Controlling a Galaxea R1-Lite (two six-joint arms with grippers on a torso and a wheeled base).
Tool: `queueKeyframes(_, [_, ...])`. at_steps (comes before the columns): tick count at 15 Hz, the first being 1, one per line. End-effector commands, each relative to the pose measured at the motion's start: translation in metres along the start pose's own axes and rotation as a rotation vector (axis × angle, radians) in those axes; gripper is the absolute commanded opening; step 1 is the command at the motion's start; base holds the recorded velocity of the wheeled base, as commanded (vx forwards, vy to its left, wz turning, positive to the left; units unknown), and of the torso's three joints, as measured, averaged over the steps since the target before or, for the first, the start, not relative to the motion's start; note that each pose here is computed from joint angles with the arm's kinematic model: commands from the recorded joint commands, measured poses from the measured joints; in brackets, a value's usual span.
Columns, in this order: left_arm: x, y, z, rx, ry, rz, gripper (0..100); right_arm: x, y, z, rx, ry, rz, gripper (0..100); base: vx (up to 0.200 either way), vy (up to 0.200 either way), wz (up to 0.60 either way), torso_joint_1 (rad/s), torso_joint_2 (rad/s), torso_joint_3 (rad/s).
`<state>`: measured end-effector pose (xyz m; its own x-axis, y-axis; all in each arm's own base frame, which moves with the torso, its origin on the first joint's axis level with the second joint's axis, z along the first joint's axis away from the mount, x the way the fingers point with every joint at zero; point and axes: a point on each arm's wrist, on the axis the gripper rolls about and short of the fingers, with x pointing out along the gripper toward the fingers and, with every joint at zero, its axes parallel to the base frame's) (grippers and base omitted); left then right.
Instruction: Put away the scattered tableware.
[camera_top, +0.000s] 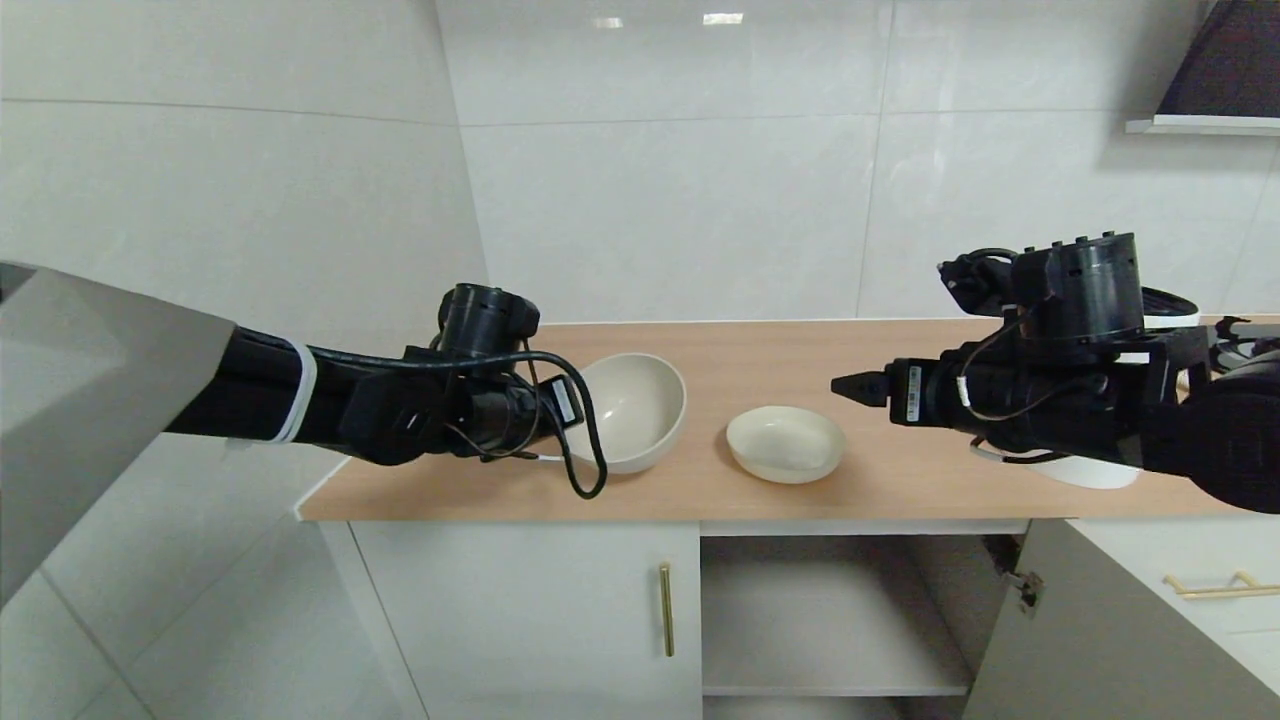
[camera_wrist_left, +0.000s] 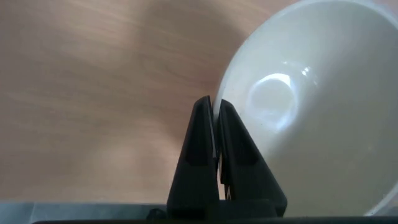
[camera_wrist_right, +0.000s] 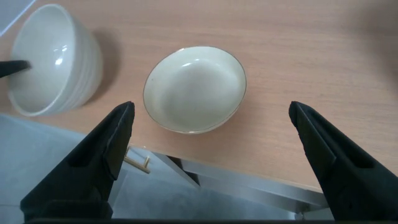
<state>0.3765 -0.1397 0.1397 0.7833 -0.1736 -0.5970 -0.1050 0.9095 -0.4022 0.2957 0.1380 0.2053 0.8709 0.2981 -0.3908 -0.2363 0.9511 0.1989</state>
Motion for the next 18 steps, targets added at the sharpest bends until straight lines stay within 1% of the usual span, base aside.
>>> queueKeyframes(1, [-0.021,-0.002,0.008,-0.005,-0.033,-0.022,0,0.001,0.000,0.001,0.000,0.001,-0.002,100,0.000,0.000,0.00,0.000,0.00,0.000])
queueKeyframes(3, [-0.035,0.001,0.006,0.001,-0.033,-0.025,0,0.020,-0.001,-0.006,-0.008,0.065,-0.052,100,0.000,0.000,0.00,0.000,0.00,0.000])
queueKeyframes(4, [-0.040,0.002,0.006,0.004,-0.033,-0.028,0,0.032,-0.002,-0.012,-0.018,0.103,-0.113,100,0.000,0.000,0.00,0.000,0.00,0.000])
queueKeyframes(5, [-0.046,0.003,0.006,0.018,-0.037,-0.033,0,0.049,-0.003,-0.020,-0.032,0.131,-0.197,100,0.000,0.000,0.00,0.000,0.00,0.000])
queueKeyframes(6, [-0.051,0.004,0.004,0.040,-0.033,-0.042,0,0.067,-0.004,-0.028,-0.042,0.143,-0.266,100,0.000,0.000,0.00,0.000,0.00,0.000])
queueKeyframes(8, [-0.056,0.005,0.003,0.057,-0.021,-0.064,0,0.089,-0.005,-0.037,-0.039,0.155,-0.313,100,0.000,0.000,0.00,0.000,0.00,0.000])
queueKeyframes(10, [-0.057,0.004,0.003,0.058,-0.010,-0.084,0,0.117,-0.005,-0.052,0.017,0.178,-0.333,100,0.000,0.000,0.00,0.000,0.00,0.000])
queueKeyframes(12, [-0.057,0.004,0.002,0.058,-0.008,-0.083,0,0.130,-0.008,-0.055,0.052,0.170,-0.360,100,0.000,0.000,0.00,0.000,0.00,0.000])
queueKeyframes(14, [-0.057,0.004,0.002,0.058,-0.008,-0.083,0,0.133,-0.012,-0.056,0.059,0.171,-0.372,100,0.000,0.000,0.00,0.000,0.00,0.000])
queueKeyframes(18, [-0.056,0.005,0.002,0.060,-0.007,-0.082,0,0.135,-0.012,-0.056,0.065,0.157,-0.369,100,0.000,0.000,0.00,0.000,0.00,0.000])
